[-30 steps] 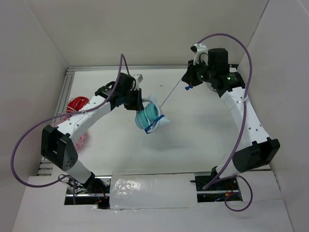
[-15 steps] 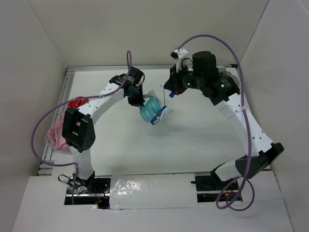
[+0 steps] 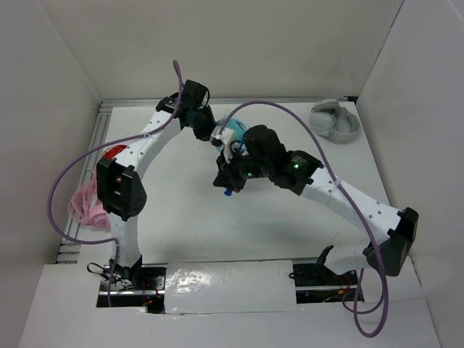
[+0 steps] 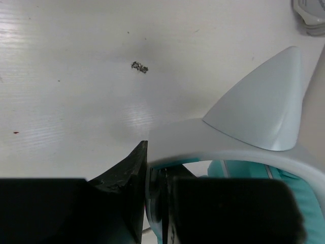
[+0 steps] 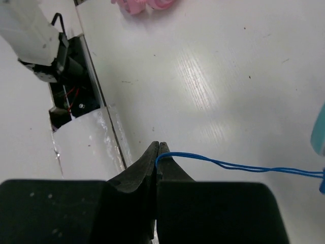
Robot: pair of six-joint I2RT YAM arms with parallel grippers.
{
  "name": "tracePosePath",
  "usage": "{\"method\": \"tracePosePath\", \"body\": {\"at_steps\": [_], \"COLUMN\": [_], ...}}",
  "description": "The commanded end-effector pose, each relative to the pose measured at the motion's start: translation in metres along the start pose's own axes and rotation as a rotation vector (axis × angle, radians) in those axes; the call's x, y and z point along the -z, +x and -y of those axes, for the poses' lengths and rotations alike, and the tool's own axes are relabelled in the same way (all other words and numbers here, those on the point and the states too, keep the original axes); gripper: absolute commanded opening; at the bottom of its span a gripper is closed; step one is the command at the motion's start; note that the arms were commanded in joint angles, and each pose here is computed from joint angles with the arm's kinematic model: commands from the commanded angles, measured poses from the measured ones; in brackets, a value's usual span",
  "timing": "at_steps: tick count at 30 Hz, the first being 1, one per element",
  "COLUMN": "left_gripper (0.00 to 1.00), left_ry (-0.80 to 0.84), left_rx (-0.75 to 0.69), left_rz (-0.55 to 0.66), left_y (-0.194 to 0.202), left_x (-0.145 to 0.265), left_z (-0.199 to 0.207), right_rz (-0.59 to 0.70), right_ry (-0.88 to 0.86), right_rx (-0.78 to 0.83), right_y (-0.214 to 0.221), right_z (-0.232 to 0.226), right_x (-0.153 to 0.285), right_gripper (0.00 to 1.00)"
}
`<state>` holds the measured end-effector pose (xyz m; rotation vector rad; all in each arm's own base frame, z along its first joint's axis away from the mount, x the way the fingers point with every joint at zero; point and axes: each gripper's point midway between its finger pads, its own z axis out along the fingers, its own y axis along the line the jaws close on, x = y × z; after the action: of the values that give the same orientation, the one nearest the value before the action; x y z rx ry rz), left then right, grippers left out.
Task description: Wrap the headphones
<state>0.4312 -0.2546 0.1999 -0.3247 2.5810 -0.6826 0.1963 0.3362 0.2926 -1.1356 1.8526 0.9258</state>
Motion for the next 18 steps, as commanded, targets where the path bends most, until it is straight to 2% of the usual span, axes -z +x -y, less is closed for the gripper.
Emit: {"method": "tracePosePath", "body": {"at_steps": [1,3,4,5,8,9,10,13,15,16,18], "left_gripper": [0.00,0.00,0.00,0.00,0.00,0.00,0.00,0.00,0.00,0.00,0.00], "left_ry": [0.189,0.233,0.258,0.262,0.330,0.393,0.392,0.452,0.522,0.531,0.592], "left_rx": [0.050,0.062,0.060,0.071,0.079,0.077,0.081,0.078,0.065,0.075,0.075], "left_rz": [0.073,0.069,0.078,0.071,0.075,0.059,0.063,0.052,0.038,0.029,-0.002], "left_y": [-0.016,-0.011,-0.013,-0.012,-0.016,-0.014,-0.016,-0.016,-0.016,-0.017,-0.016], "left_x": [0.047,0.060,0.063,0.064,0.078,0.091,0.092,0.100,0.108,0.108,0.114], "left_z": [0.042,0.047,0.051,0.047,0.050,0.056,0.054,0.055,0.061,0.057,0.059], "right_rz": [0.063,0.056,0.115,0.105,0.174,0.246,0.248,0.371,0.491,0.492,0.569], "right_ry": [0.038,0.087,0.099,0.112,0.143,0.153,0.151,0.184,0.211,0.222,0.231], "right_rx": [0.005,-0.043,-0.048,-0.058,-0.082,-0.092,-0.112,-0.163,-0.182,-0.190,-0.176], "right_y": [-0.010,0.008,0.000,0.017,0.036,0.038,0.050,0.064,0.053,0.067,0.058], "right_z": [0.011,0.022,0.026,0.029,0.033,0.032,0.033,0.036,0.038,0.039,0.038], "right_x": [-0.030,-0.042,-0.047,-0.053,-0.057,-0.051,-0.055,-0.043,-0.025,-0.022,-0.005], "right_gripper": [0.00,0.00,0.00,0.00,0.00,0.00,0.00,0.00,0.00,0.00,0.00]}}
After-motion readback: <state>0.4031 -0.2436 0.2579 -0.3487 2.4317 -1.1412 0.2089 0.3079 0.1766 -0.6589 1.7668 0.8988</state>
